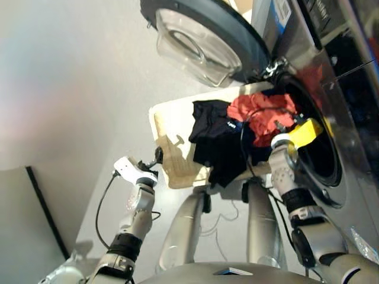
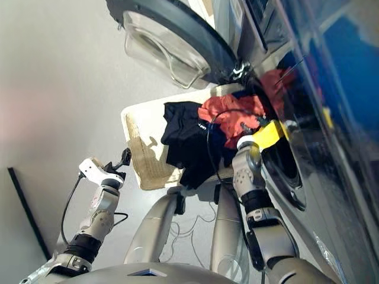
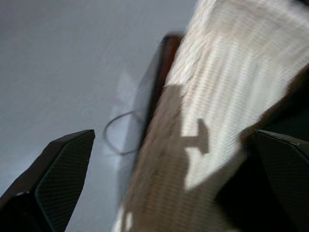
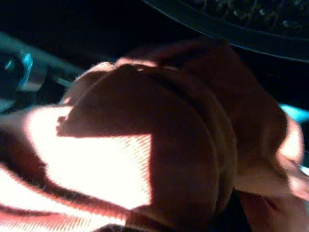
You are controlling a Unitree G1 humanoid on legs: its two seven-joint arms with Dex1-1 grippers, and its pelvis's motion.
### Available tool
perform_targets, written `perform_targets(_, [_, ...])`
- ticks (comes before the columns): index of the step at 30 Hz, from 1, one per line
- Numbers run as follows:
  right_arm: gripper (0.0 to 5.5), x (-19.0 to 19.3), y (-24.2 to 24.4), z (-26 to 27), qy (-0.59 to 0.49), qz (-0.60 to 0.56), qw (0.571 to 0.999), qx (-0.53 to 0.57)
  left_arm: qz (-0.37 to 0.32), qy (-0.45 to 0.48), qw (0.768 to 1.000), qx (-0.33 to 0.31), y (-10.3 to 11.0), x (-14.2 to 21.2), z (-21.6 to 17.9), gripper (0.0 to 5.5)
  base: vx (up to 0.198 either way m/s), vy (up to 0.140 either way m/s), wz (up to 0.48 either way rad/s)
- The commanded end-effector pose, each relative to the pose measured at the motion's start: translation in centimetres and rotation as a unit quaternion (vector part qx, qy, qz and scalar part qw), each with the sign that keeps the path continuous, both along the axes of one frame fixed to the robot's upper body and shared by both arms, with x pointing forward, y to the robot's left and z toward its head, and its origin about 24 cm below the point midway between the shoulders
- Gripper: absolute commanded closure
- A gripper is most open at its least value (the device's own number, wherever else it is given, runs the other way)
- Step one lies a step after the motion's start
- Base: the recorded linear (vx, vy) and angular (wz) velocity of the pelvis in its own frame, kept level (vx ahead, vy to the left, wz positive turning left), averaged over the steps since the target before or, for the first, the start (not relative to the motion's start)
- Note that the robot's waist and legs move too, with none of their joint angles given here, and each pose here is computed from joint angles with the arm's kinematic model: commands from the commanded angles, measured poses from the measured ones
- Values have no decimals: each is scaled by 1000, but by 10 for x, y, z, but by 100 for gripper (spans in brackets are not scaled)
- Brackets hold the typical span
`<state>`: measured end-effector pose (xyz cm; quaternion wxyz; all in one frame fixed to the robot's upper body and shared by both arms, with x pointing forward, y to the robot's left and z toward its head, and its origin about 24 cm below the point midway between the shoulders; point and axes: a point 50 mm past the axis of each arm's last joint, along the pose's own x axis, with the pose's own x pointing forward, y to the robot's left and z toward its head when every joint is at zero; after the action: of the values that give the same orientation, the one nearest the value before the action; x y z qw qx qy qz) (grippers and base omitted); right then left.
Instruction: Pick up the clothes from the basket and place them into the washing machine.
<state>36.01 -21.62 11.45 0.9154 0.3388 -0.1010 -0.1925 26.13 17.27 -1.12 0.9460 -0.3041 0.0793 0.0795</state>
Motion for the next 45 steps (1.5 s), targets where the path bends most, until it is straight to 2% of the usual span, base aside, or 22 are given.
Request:
perform_targets(1, [550,2,-10,53,-112,-46,992,37,8,-20,997,75,26,-1,12,0,0,0,0])
perform_targets(7, [550,-13,-64,142,-228,-177,957,7,-3,-23,995,101,31,1,14,0,0,0,0])
perform_targets(10, [550,-49,-99,197,-320,-294,901,0,0,-8,992,128,37,0,8,0,0,0,0])
perform_targets(13, [550,-82,-126,221,-340,-402,850,-18,3,-5,989,149,41,0,9,0,3,3,-73])
perform_targets(15, [550,-94,-144,219,-314,-457,831,-32,11,-4,988,157,44,0,9,0,5,5,-101])
perform_targets(17, [550,-96,-155,209,-290,-472,832,-24,19,-8,988,154,45,1,10,0,0,0,0])
perform_targets(19, [550,-91,-157,194,-272,-467,841,-18,22,-12,989,147,42,4,11,0,0,0,0])
perform_targets(21, [550,-78,-153,169,-238,-428,871,-30,27,-19,990,140,41,8,15,0,0,0,0])
perform_targets(22, [317,-68,-148,157,-219,-390,893,-40,25,-26,990,135,39,11,18,0,0,0,0])
perform_targets(23, [0,-54,-140,138,-179,-349,918,-59,20,-38,991,130,36,15,24,0,0,0,0])
perform_targets(27, [0,-27,-118,92,-95,-220,965,-109,-3,-61,992,113,30,18,32,0,0,0,0])
perform_targets(32, [0,-11,-74,56,-41,-53,974,-217,-61,-100,986,123,14,27,48,0,-18,-49,-25])
perform_targets(36, [0,-8,-43,33,-9,54,954,-296,-110,-125,976,140,-5,36,59,0,4,-60,36])
perform_targets(43, [0,-14,3,-4,42,200,868,-453,-159,-140,962,172,-29,45,63,0,38,-22,32])
perform_targets(45, [0,-18,14,-19,53,221,862,-454,-161,-129,964,168,-36,46,58,0,111,-18,114])
